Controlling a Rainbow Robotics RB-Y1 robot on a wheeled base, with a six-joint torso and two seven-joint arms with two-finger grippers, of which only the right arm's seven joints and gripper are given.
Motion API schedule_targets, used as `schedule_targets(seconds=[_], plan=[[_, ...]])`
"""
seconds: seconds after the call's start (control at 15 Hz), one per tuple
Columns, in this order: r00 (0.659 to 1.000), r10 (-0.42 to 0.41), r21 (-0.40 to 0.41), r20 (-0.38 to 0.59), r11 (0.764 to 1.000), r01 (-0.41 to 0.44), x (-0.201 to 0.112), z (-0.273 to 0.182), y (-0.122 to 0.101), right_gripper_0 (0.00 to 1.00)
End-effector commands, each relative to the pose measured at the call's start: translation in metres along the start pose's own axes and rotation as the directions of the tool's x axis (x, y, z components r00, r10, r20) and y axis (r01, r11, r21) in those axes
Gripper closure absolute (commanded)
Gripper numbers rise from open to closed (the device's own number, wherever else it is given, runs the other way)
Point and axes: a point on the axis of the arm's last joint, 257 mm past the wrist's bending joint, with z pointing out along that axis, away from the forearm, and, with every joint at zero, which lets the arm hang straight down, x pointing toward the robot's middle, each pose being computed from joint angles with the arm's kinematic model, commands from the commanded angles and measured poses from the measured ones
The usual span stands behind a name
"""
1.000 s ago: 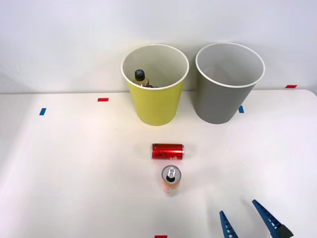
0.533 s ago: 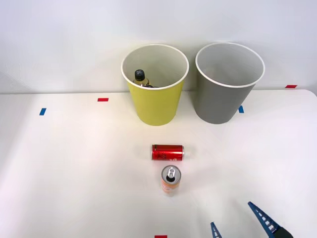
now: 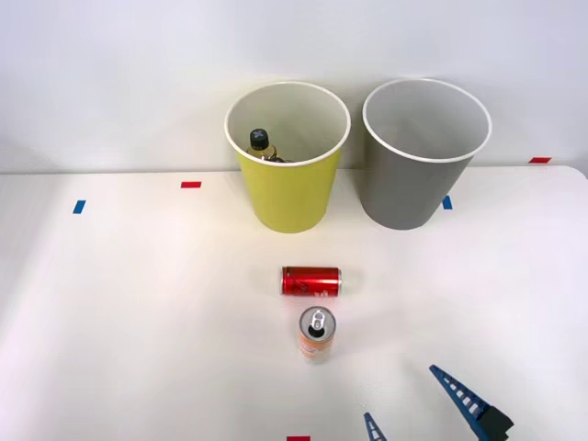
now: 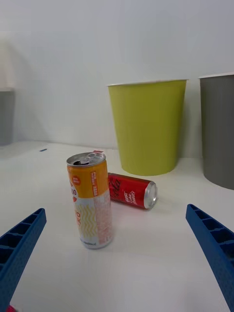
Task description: Put cans in the gray bin, plastic bottles in the light green bin
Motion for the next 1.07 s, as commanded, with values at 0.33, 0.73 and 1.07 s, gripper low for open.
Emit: schedule_targets(seconds=[0.33, 0.73, 1.07], plan=[[0.998, -0.01, -0.039, 0.062, 0.999, 0.012, 0.015, 0.049, 0.006, 0.0], [0.996, 0.002, -0.088, 0.092, 0.996, 0.006, 0.029, 0.09, 0.021, 0.0], [0.997, -0.02, -0.117, 0.078, 0.993, 0.029, 0.032, 0.113, 0.027, 0.0]])
